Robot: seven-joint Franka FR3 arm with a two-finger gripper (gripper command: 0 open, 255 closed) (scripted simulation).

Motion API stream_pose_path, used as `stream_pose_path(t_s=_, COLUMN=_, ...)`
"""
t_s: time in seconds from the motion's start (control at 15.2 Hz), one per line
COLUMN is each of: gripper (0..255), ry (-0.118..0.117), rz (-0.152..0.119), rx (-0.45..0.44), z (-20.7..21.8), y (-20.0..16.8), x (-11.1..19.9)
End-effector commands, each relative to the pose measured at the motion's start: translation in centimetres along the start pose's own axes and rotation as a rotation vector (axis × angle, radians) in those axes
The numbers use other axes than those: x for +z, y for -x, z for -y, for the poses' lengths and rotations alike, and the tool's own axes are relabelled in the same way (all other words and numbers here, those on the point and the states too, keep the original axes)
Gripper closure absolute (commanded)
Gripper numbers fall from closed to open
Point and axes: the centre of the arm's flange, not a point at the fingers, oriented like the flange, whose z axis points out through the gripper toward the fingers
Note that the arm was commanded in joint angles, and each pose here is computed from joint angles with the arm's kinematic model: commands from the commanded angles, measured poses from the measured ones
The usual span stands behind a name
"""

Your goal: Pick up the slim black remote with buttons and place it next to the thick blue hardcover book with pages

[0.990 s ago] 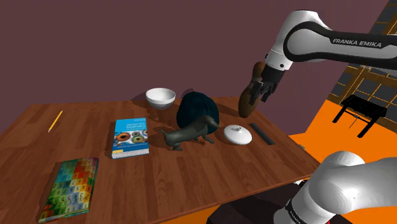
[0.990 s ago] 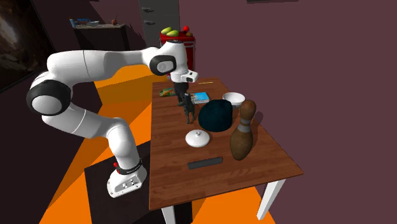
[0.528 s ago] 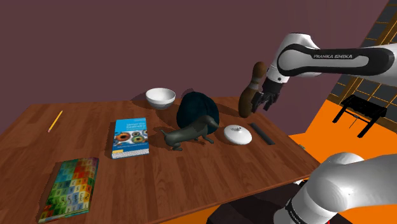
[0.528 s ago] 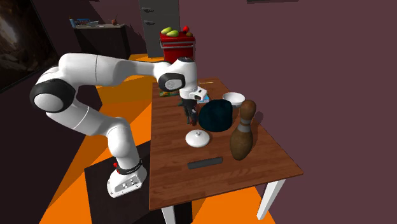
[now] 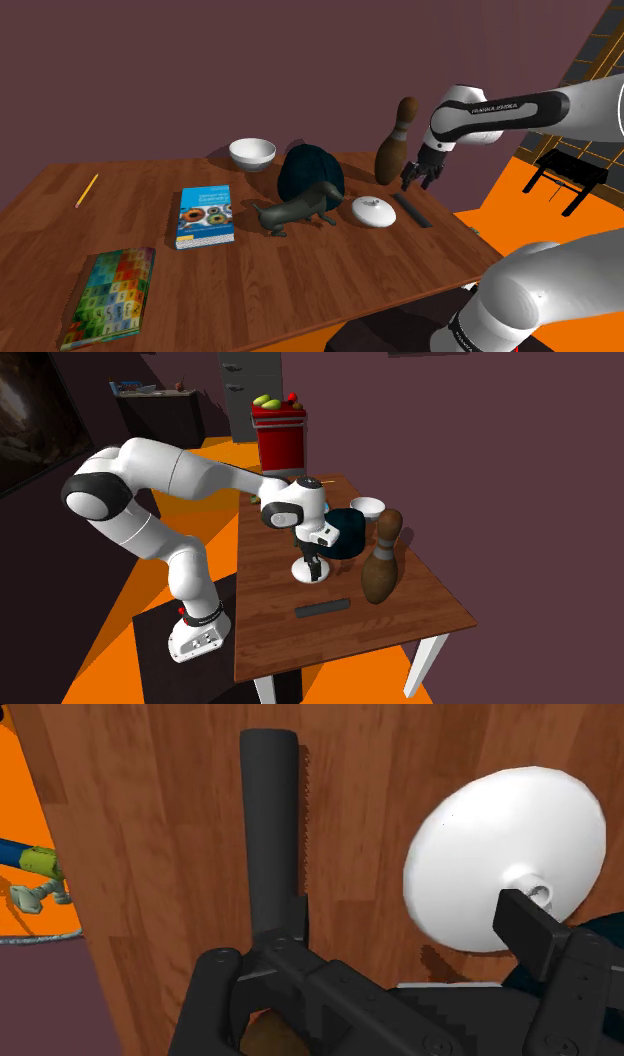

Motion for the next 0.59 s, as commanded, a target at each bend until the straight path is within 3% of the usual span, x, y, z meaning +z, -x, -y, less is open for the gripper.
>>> stream_pose_path(t_s=0.0, gripper=0, ry=-0.001, rz=0.007, rx=0.033, z=-1.8, y=-0.1, x=1.8)
stream_pose_path(t_s=0.4, gripper=0, ry=-0.004, rz=0.027, rx=0.131, z=-7.8, y=-0.4, x=7.1)
stream_pose_path(t_s=0.53, gripper=0, ry=-0.004, rz=0.027, rx=0.132, z=-7.8, y=-0.4, x=7.6)
